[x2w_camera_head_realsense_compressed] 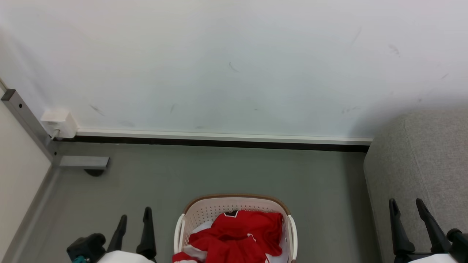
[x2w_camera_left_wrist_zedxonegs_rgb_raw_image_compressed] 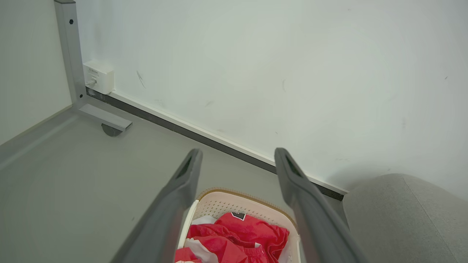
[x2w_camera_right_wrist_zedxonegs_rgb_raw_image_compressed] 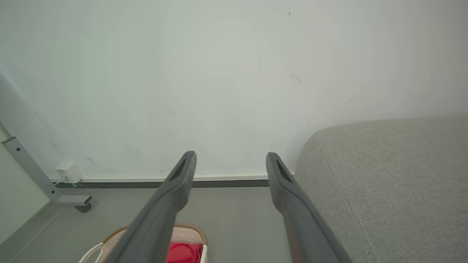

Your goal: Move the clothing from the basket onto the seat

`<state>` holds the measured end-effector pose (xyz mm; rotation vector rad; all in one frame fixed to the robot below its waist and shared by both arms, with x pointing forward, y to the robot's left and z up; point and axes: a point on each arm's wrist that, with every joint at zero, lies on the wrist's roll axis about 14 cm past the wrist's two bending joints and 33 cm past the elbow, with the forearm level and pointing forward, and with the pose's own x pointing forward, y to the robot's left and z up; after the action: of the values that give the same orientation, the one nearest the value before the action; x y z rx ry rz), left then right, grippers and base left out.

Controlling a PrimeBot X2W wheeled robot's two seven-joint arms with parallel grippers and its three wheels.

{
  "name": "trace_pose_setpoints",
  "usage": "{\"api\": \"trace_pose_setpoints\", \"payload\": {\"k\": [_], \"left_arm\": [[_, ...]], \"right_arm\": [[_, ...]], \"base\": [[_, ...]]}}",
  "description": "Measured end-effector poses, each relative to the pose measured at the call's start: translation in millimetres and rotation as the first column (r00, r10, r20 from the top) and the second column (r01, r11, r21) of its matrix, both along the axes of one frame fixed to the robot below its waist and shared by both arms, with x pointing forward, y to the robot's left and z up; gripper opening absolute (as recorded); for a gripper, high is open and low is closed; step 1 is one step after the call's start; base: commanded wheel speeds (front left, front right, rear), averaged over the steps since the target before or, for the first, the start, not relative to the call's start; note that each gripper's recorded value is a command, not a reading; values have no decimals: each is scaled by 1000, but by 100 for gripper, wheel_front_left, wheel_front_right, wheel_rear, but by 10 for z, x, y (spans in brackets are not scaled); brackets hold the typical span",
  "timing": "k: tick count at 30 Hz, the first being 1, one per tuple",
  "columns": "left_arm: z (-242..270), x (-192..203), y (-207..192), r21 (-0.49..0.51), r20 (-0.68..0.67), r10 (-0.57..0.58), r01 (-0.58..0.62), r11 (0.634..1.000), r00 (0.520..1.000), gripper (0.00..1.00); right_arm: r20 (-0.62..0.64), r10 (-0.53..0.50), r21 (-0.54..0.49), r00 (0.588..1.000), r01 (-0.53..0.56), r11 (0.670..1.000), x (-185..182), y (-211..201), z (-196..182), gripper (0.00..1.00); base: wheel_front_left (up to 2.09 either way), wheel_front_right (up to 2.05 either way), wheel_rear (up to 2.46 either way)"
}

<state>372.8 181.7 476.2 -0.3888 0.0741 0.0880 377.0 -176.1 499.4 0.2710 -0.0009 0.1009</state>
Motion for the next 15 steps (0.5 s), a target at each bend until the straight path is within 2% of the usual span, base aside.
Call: {"api": "trace_pose_setpoints", "payload": {"k": [15], "left_arm": [[92,-14,48,149,43,6,-12,989,999,100]], "right_arm": [[27,5,-67,1000,-4,998,-21,36,10,100]], "base": [[0,0,0]]}}
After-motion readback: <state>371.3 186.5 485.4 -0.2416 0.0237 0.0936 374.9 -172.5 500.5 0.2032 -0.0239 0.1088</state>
